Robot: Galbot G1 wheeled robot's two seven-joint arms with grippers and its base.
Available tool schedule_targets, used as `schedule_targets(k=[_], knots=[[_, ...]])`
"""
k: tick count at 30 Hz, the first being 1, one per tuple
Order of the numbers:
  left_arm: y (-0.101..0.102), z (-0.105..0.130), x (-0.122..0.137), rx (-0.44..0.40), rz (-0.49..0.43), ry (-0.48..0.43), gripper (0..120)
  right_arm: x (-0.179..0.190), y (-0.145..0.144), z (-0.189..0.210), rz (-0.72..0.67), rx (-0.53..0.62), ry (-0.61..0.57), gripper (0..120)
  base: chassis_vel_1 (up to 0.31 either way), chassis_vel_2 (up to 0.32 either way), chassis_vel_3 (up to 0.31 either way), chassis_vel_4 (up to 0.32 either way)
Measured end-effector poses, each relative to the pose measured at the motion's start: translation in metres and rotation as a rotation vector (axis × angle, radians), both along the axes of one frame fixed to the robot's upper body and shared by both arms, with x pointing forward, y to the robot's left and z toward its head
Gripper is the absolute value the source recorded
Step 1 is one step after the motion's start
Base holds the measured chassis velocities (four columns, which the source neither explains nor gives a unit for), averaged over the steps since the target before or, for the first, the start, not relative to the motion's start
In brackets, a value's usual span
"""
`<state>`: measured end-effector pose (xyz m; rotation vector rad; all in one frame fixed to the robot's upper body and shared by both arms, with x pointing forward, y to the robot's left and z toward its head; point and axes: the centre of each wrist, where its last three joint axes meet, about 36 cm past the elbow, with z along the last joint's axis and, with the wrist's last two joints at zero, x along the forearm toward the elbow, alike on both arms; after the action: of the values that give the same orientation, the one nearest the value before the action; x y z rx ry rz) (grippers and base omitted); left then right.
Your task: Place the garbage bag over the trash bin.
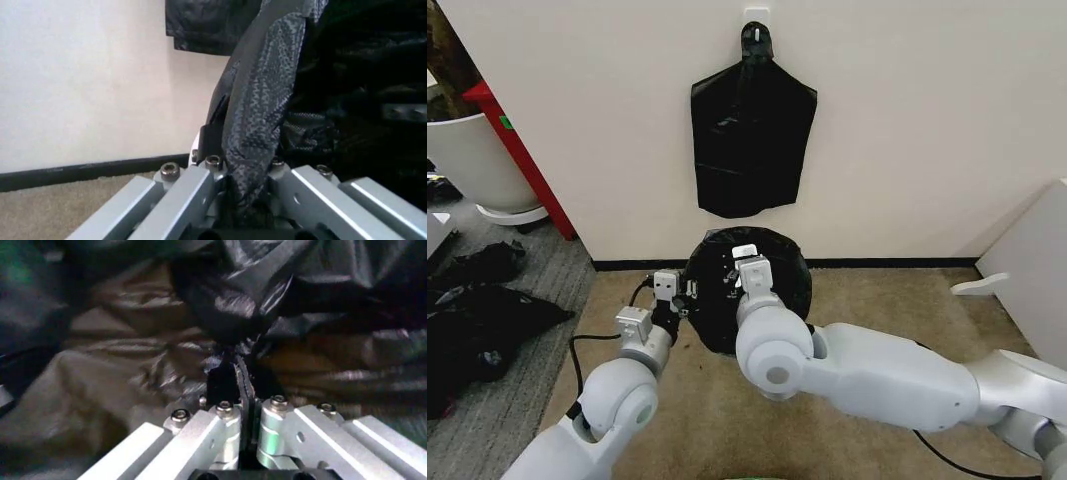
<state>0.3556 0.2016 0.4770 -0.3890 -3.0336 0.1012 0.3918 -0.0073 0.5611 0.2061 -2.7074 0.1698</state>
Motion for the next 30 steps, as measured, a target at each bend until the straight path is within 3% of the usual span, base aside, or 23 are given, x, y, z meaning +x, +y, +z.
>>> schedule_targets(k=[18, 30], knots=[[-0.005, 0.011, -0.016, -0.021, -0.028, -0.042, 1, 0.031, 0.002, -0.041, -0.112, -0.078, 0.012, 0, 0.000, 0.000, 0.000, 0.000], [-0.006, 0.013, -0.019, -0.024, -0.048, -0.063, 1, 0.038, -0.003, -0.046, -0.149, -0.062, 0.127, 0, 0.000, 0.000, 0.000, 0.000]])
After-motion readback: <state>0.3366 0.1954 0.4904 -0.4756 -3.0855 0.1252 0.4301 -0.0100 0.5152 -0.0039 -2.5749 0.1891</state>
